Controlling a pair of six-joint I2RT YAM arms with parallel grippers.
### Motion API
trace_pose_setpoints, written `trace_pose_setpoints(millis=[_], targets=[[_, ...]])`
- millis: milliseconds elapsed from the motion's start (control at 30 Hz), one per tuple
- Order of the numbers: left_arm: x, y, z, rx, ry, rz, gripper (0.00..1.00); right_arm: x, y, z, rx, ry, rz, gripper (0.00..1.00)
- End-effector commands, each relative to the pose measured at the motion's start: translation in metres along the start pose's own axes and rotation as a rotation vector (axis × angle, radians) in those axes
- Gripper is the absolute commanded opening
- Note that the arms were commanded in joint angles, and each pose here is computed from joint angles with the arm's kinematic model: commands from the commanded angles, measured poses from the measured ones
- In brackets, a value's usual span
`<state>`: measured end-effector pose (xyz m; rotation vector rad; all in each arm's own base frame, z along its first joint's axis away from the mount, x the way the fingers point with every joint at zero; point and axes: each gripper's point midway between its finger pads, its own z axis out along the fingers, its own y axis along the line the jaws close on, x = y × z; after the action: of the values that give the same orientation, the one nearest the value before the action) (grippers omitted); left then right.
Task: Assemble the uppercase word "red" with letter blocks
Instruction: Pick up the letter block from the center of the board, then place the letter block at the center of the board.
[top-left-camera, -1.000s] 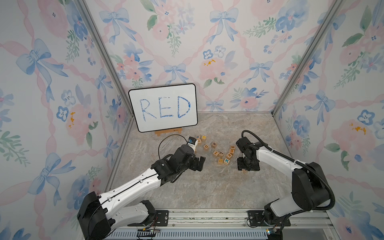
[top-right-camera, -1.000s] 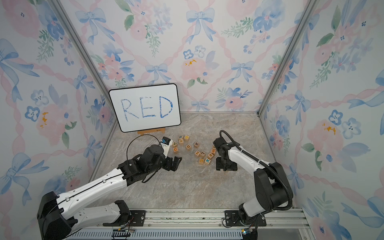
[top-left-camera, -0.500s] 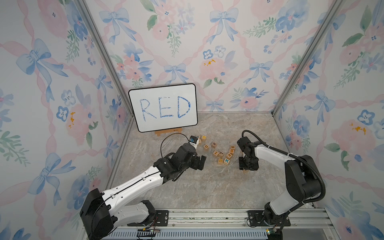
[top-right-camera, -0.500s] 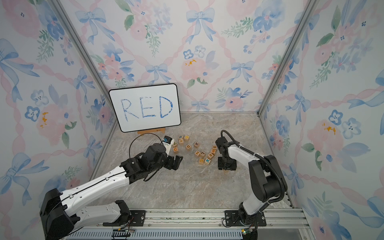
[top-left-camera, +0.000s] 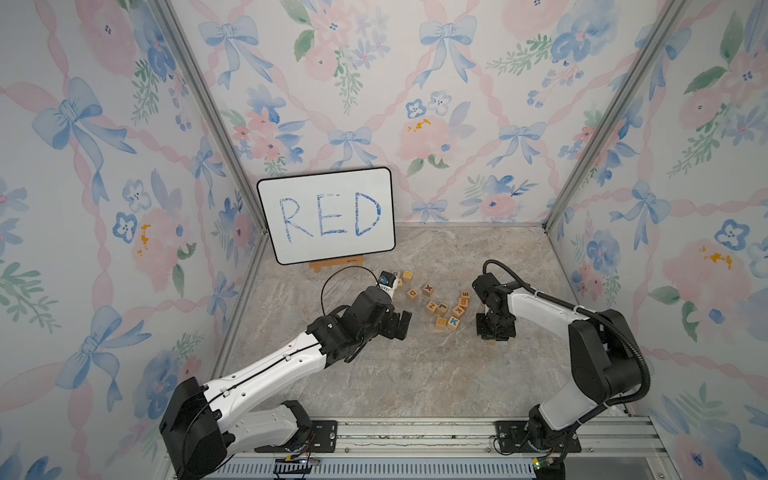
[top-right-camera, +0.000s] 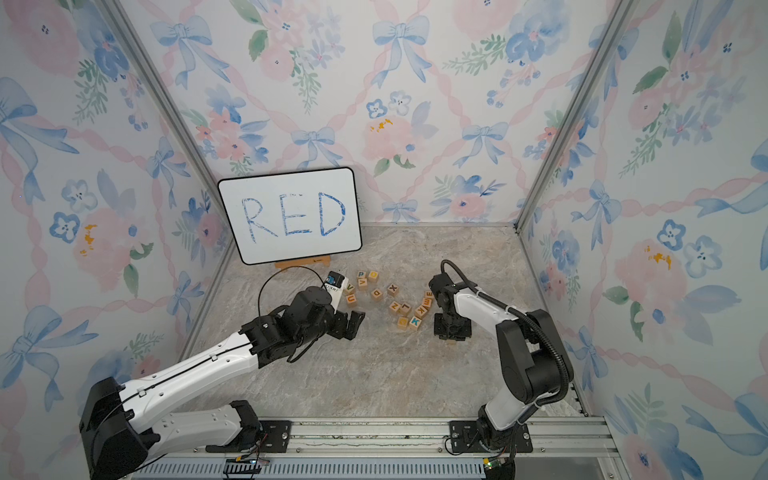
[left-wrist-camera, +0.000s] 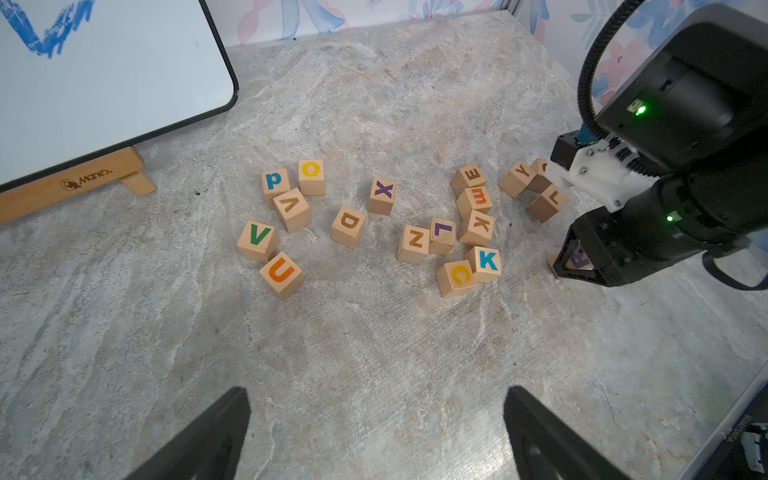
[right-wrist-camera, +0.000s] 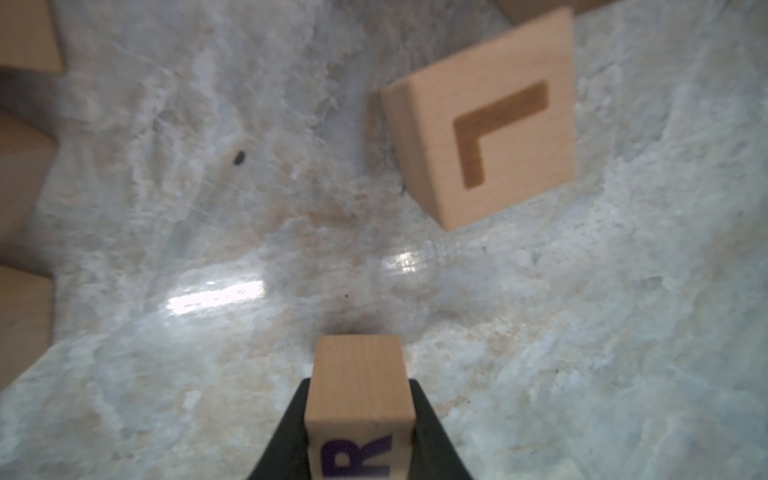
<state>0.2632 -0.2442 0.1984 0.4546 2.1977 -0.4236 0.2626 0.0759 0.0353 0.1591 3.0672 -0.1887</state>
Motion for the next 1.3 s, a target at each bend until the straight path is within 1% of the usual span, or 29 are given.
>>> trace_pose_setpoints(millis=[0,233,333,500,767,900,1100,1267], targets=[[-0.009,0.004,-0.008,-0.016,-0.032,0.02,0.98,0.0,0.005,-0.019,0.014,0.001,0.021,0.26],[-0.013,0.009,-0.02,-0.01,-0.061,-0.005,0.98,-0.003,0.015,-0.053,0.02,-0.016,0.052,0.26],[-0.014,0.014,-0.027,-0.017,-0.074,-0.014,0.98,-0.006,0.024,-0.069,0.011,-0.032,0.077,0.24],[-0.014,0.028,-0.037,-0.045,-0.072,-0.038,0.98,-0.015,0.05,-0.097,-0.029,-0.073,0.084,0.23],[-0.018,0.047,-0.061,-0.084,-0.098,-0.077,0.98,-0.022,0.115,-0.1,-0.05,-0.056,0.023,0.24],[-0.021,0.054,-0.076,-0.099,-0.123,-0.099,0.98,-0.022,0.149,-0.101,-0.065,-0.066,0.024,0.24],[-0.025,0.063,-0.095,-0.125,-0.155,-0.125,0.98,-0.022,0.198,-0.101,-0.109,-0.075,0.065,0.24],[-0.028,0.069,-0.11,-0.147,-0.182,-0.14,0.98,-0.022,0.24,-0.093,-0.113,-0.076,0.038,0.24]])
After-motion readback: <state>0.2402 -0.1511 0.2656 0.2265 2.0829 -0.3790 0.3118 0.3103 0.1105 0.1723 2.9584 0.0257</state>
